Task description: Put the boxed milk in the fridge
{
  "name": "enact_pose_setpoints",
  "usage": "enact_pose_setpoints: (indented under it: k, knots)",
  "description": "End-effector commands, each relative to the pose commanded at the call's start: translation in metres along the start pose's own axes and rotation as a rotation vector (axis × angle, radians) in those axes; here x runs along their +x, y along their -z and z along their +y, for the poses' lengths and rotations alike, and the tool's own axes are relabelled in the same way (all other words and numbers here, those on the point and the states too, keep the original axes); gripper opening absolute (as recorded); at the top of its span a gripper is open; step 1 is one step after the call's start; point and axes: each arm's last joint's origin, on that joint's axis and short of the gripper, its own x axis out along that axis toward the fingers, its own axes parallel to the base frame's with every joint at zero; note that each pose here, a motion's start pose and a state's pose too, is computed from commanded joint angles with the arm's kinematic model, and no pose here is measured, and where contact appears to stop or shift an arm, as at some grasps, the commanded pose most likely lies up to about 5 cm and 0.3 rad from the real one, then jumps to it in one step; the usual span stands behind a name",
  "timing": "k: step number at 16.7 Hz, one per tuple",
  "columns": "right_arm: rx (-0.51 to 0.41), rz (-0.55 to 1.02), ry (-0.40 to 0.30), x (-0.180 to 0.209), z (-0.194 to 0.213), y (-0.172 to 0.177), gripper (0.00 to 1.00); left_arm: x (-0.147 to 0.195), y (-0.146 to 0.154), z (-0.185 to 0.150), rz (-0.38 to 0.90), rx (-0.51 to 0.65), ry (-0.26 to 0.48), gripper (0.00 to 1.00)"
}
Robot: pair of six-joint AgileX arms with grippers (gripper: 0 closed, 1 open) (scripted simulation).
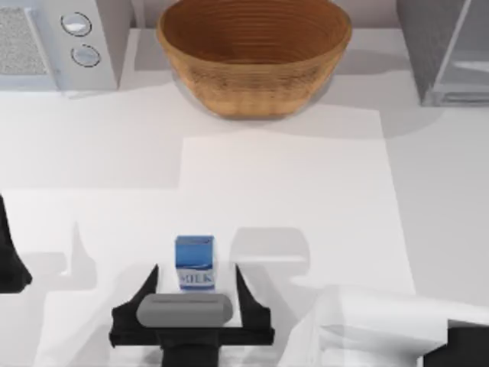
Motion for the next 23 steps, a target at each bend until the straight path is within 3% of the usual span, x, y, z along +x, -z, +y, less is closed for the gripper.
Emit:
enact_pose_setpoints:
  k: [7, 15, 19, 23]
  knots:
    - [-0.004, 0.001, 0.004, 0.002, -0.001, 0.001, 1.00, 0.000, 0.000, 0.000, 0.000, 0.000, 0.000, 1.00]
    - [-0.002, 0.000, 0.001, 0.048, 0.000, 0.001, 1.00, 0.000, 0.000, 0.000, 0.000, 0.000, 0.000, 1.00]
    - [-0.002, -0.001, 0.001, 0.050, 0.000, 0.001, 1.00, 0.000, 0.000, 0.000, 0.000, 0.000, 0.000, 1.00]
    - [-0.002, -0.001, 0.001, 0.050, 0.000, 0.001, 0.70, 0.000, 0.000, 0.000, 0.000, 0.000, 0.000, 1.00]
